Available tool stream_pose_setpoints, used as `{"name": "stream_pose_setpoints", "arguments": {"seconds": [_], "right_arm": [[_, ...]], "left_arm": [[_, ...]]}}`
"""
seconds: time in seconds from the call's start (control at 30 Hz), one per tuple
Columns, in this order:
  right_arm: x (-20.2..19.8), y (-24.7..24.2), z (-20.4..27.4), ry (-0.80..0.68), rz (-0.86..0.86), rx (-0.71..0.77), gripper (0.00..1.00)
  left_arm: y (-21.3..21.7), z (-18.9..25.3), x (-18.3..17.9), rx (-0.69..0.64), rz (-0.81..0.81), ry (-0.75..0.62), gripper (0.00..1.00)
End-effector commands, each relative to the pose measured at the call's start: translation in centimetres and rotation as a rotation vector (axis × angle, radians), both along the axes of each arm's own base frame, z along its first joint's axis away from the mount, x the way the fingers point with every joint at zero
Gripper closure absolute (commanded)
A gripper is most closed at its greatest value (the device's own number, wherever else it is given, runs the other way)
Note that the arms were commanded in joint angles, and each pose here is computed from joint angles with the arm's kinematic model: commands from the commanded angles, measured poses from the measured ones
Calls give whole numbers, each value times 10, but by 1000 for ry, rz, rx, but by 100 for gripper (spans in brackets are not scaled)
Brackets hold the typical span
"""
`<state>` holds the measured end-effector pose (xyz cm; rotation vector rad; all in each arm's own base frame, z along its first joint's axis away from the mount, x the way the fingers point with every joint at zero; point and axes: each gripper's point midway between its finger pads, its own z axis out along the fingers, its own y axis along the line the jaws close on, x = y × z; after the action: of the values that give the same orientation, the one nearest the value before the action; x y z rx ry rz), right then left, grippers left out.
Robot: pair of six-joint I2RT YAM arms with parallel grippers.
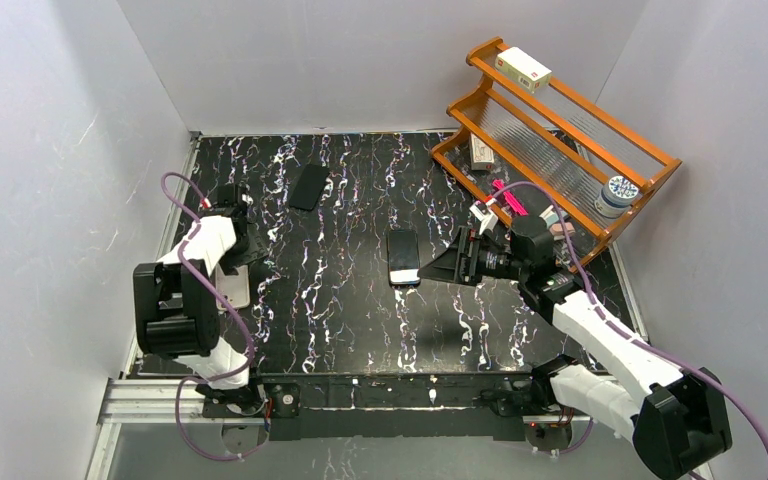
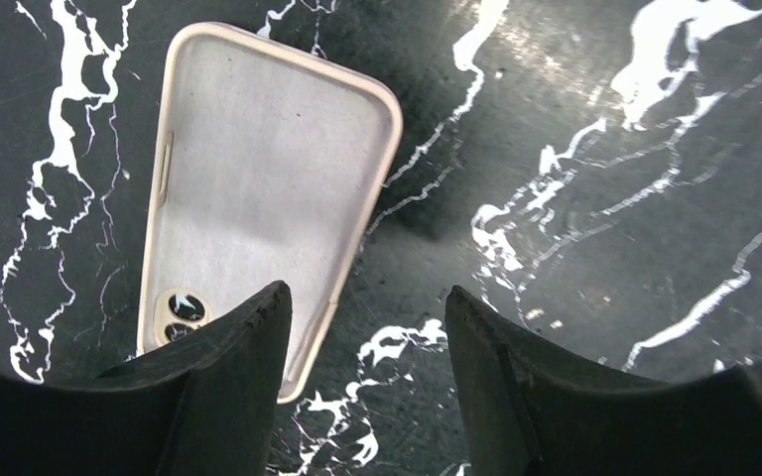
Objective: Put the phone into the phone case
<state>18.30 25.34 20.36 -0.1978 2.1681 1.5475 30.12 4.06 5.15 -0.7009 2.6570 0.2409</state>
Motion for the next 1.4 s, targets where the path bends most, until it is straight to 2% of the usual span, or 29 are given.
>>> {"name": "stream_pose_setpoints", "arguments": {"seconds": [0.0,0.33,0.6,0.77,0.97,1.1,1.37], "right_arm": [[1,2,25,-83,9,47,1],[2,2,19,-65,0,45,1],[2,2,17,-64,-5,42,1],[1,0,15,-61,-15,40,1],[1,-1,16,-69,-28,39,1],[3,-1,13,-63,-37,36,1],[1,-3,14,-60,-44,32,1]], "left_arm": [[11,-17,-8,-19,3,56,46],[3,-37,-15,-95,-7,113,77],[-11,-29,-12,-168,-45,96,100],[-21,-16,-12,-218,-72,77,100],[-57,4,-15,-390,-103,12,100],[-82,15,-15,-416,-136,-17,100],[-183,26,-15,-519,-261,-76,100]]}}
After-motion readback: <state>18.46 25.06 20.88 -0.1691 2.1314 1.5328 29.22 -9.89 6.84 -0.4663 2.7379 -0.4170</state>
